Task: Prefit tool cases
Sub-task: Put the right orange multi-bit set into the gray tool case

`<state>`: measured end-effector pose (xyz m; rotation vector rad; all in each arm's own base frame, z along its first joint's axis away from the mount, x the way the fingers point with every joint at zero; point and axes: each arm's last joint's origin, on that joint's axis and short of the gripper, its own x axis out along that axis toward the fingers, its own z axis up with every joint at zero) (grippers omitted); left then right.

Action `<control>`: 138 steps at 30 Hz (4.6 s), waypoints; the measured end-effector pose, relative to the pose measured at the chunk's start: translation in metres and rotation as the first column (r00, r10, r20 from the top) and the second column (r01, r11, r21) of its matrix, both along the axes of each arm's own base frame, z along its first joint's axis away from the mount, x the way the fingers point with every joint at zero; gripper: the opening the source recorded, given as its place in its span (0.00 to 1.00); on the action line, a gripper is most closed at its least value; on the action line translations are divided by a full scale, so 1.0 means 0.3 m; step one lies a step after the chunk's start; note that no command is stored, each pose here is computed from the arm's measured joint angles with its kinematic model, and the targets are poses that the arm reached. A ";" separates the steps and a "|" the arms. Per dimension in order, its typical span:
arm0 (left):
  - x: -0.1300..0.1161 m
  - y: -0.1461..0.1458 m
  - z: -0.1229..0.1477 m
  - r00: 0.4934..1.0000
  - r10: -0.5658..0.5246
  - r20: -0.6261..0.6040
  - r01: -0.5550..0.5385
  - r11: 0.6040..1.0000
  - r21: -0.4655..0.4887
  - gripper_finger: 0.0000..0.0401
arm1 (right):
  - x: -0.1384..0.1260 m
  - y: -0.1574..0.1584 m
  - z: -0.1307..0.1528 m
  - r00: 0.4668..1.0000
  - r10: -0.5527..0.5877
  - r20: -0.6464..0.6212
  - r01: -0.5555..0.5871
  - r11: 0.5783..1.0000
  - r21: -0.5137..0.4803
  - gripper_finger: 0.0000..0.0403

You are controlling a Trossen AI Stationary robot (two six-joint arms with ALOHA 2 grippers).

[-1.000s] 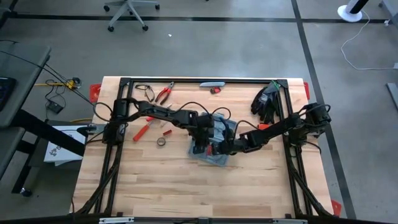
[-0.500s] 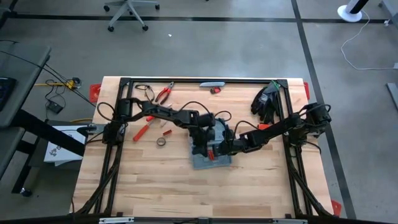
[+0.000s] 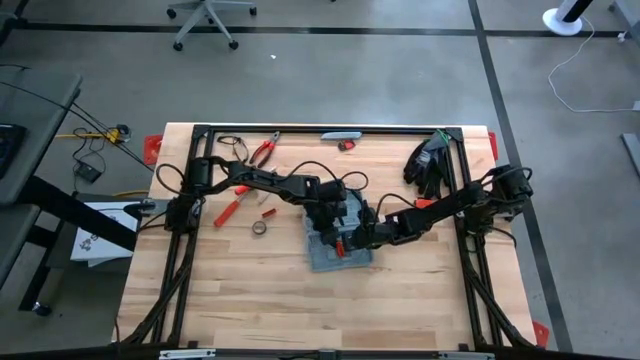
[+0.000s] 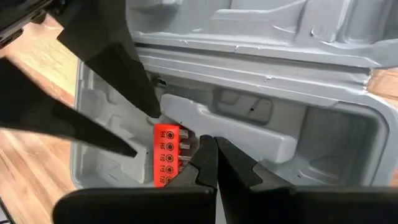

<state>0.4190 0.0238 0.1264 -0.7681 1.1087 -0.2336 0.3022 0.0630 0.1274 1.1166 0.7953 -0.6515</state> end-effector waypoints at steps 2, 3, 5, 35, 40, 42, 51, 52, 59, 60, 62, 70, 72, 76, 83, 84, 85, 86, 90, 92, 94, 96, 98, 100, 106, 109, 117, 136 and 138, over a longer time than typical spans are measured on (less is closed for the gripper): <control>0.002 -0.007 0.002 1.000 0.017 -0.007 -0.016 1.000 0.009 0.36 | -0.003 0.000 0.000 1.000 0.008 -0.014 -0.008 1.000 0.000 0.00; 0.002 -0.009 -0.001 1.000 0.019 -0.009 -0.019 1.000 0.012 0.37 | -0.005 -0.001 -0.001 1.000 0.013 -0.020 -0.013 1.000 0.000 0.00; 0.007 -0.012 -0.017 1.000 0.009 -0.006 -0.009 1.000 0.007 0.37 | -0.005 -0.005 -0.001 0.999 0.029 -0.028 -0.029 1.000 0.002 0.00; 0.035 0.045 -0.068 0.978 0.205 -0.042 -0.205 0.979 -0.012 0.37 | 0.008 0.022 0.013 0.956 0.289 0.045 -0.292 0.953 0.080 0.00; 0.054 -0.016 -0.063 0.965 0.264 -0.002 -0.263 0.962 0.067 0.35 | 0.011 0.018 0.016 0.940 0.336 0.058 -0.341 0.936 0.089 0.00; 0.055 -0.019 -0.063 0.967 0.254 0.009 -0.254 0.964 0.074 0.35 | 0.006 0.018 0.027 0.938 0.341 0.056 -0.344 0.936 0.075 0.00; 0.052 0.027 -0.063 0.958 0.285 -0.011 -0.285 0.958 0.027 0.34 | -0.102 -0.043 0.172 0.936 0.349 -0.044 -0.352 0.934 -0.059 0.00; 0.053 0.035 -0.062 0.953 0.301 -0.015 -0.301 0.953 0.019 0.34 | -0.119 -0.053 0.180 0.931 0.358 -0.078 -0.363 0.930 -0.063 0.00; 0.072 0.050 -0.049 0.894 0.447 -0.032 -0.448 0.892 -0.066 0.34 | -0.152 -0.108 0.174 0.860 0.475 -0.184 -0.491 0.870 -0.051 0.00; 0.076 0.051 -0.047 0.880 0.474 -0.033 -0.476 0.877 -0.073 0.34 | -0.151 -0.118 0.173 0.850 0.493 -0.188 -0.510 0.858 -0.057 0.00; 0.081 0.051 -0.045 0.848 0.528 -0.036 -0.530 0.845 -0.075 0.34 | -0.148 -0.146 0.173 0.839 0.508 -0.192 -0.529 0.845 -0.078 0.00; 0.085 0.049 -0.044 0.805 0.590 -0.057 -0.593 0.801 -0.084 0.34 | -0.150 -0.279 0.174 0.795 0.582 -0.169 -0.600 0.795 -0.086 0.00; 0.088 0.039 -0.041 0.810 0.584 -0.059 -0.586 0.803 -0.106 0.34 | -0.158 -0.312 0.172 0.787 0.592 -0.174 -0.611 0.787 -0.087 0.00; 0.108 -0.001 -0.030 0.834 0.551 -0.039 -0.546 0.813 -0.201 0.34 | -0.177 -0.372 0.169 0.772 0.604 -0.197 -0.628 0.773 -0.091 0.00; 0.114 -0.077 0.067 0.820 0.564 0.094 -0.543 0.819 -0.184 0.34 | -0.222 -0.443 0.131 0.778 0.603 -0.175 -0.620 0.781 -0.068 0.00; 0.109 -0.086 0.080 0.819 0.565 0.099 -0.546 0.821 -0.168 0.34 | -0.237 -0.448 0.113 0.781 0.600 -0.174 -0.615 0.787 -0.046 0.00; 0.104 -0.098 0.092 0.820 0.563 0.103 -0.545 0.823 -0.159 0.34 | -0.253 -0.450 0.096 0.781 0.599 -0.175 -0.612 0.790 -0.025 0.00; 0.099 -0.108 0.103 0.819 0.564 0.102 -0.548 0.823 -0.149 0.34 | -0.269 -0.451 0.080 0.782 0.597 -0.176 -0.607 0.794 -0.005 0.00; 0.068 -0.157 0.135 0.830 0.554 0.063 -0.548 0.832 -0.092 0.34 | -0.324 -0.443 0.055 0.780 0.608 -0.147 -0.611 0.791 0.024 0.00; 0.051 -0.184 0.135 0.843 0.537 0.018 -0.535 0.843 -0.060 0.34 | -0.346 -0.438 0.059 0.787 0.602 -0.139 -0.605 0.796 0.017 0.00; 0.034 -0.209 0.122 0.851 0.524 -0.031 -0.524 0.851 -0.020 0.34 | -0.362 -0.439 0.072 0.799 0.587 -0.130 -0.593 0.805 -0.010 0.00; 0.015 -0.228 0.104 0.852 0.519 -0.072 -0.517 0.855 0.047 0.34 | -0.374 -0.440 0.083 0.809 0.575 -0.121 -0.581 0.813 -0.026 0.00; -0.003 -0.237 0.083 0.838 0.536 -0.104 -0.523 0.843 0.127 0.34 | -0.387 -0.437 0.076 0.816 0.564 -0.124 -0.570 0.822 -0.013 0.00; -0.023 -0.232 0.066 0.816 0.563 -0.135 -0.531 0.821 0.210 0.34 | -0.401 -0.429 0.060 0.822 0.553 -0.135 -0.556 0.831 0.019 0.00; -0.042 -0.179 0.053 0.764 0.635 -0.114 -0.566 0.745 0.354 0.34 | -0.413 -0.379 0.018 0.812 0.578 -0.077 -0.571 0.815 0.099 0.00; -0.042 -0.139 0.052 0.752 0.652 -0.093 -0.577 0.720 0.385 0.34 | -0.402 -0.346 0.011 0.810 0.586 -0.035 -0.579 0.806 0.121 0.00; -0.040 -0.008 0.054 0.739 0.670 -0.064 -0.590 0.691 0.418 0.34 | -0.340 -0.263 0.030 0.796 0.600 0.077 -0.605 0.792 0.083 0.00; 0.032 -0.033 0.298 0.761 0.580 0.293 -0.615 0.788 0.039 0.34 | -0.331 -0.277 0.057 0.849 0.524 0.062 -0.523 0.852 -0.035 0.00; 0.037 -0.044 0.263 0.774 0.581 0.252 -0.609 0.792 0.045 0.34 | -0.331 -0.282 0.055 0.854 0.518 0.054 -0.516 0.856 -0.038 0.00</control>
